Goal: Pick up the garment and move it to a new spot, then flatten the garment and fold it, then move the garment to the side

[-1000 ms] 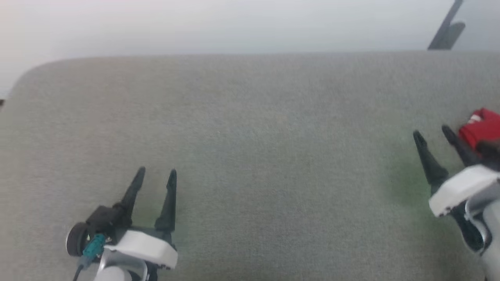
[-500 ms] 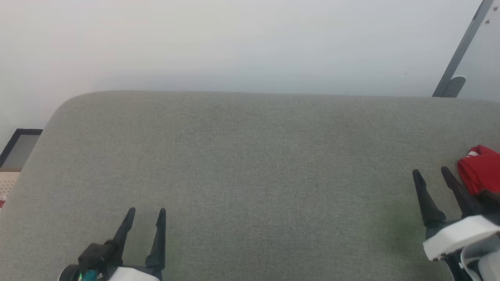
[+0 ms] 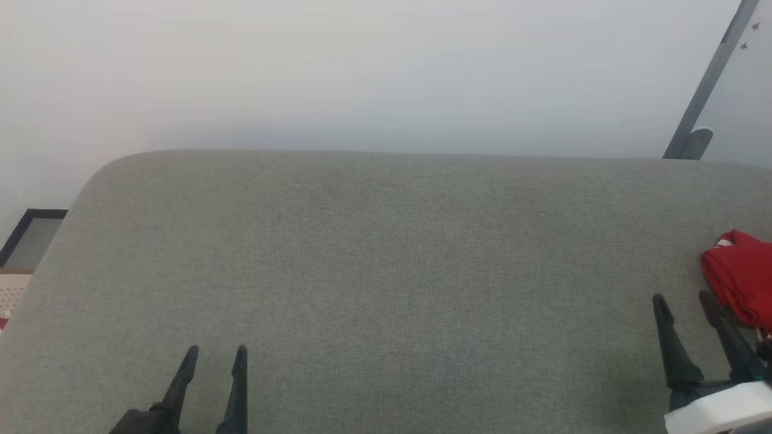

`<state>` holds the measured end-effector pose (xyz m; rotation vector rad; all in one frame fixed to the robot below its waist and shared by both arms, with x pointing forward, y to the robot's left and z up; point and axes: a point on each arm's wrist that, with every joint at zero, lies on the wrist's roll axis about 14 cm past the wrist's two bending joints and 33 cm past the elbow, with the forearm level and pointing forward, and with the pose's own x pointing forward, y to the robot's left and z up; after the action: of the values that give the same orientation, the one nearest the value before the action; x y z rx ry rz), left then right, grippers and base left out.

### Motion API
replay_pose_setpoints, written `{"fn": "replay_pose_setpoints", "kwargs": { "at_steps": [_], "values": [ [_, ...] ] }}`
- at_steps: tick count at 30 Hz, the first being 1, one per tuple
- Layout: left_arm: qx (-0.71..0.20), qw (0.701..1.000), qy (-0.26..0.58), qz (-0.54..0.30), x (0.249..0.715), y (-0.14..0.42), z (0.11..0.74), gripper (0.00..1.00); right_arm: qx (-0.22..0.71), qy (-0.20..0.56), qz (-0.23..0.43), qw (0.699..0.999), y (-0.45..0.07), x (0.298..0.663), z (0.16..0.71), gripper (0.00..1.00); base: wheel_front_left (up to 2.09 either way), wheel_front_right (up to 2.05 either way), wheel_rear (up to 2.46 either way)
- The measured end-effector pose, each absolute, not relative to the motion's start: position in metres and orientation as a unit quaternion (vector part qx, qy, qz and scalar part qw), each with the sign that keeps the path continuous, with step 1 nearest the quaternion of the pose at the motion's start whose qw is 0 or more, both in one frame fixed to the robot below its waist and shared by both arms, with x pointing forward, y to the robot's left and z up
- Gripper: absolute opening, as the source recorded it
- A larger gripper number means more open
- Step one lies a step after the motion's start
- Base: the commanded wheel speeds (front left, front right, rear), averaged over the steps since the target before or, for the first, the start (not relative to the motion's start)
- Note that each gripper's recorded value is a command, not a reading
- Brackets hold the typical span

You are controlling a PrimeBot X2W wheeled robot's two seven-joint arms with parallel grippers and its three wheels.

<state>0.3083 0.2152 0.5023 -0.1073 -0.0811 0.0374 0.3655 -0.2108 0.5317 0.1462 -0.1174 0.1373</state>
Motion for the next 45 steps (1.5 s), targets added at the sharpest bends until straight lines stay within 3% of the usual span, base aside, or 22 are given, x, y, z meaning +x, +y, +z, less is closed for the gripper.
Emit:
{"fn": "replay_pose_setpoints", "kwargs": {
  "at_steps": [44, 45],
  "values": [
    [-0.066, 0.996, -0.048, 0.026, 0.3106, 0.2147, 0.5066, 1.0, 0.099, -0.062, 0.06, 0.991, -0.2067, 0.3573, 0.535, 1.0, 0.0, 0.0, 0.0],
    [-0.067, 0.996, -0.049, 0.026, 0.311, 0.2147, 0.5072, 0.0, 0.099, -0.062, 0.06, 0.991, -0.2068, 0.3573, 0.5349, 0.0, 0.0, 0.0, 0.0]
  ]
}}
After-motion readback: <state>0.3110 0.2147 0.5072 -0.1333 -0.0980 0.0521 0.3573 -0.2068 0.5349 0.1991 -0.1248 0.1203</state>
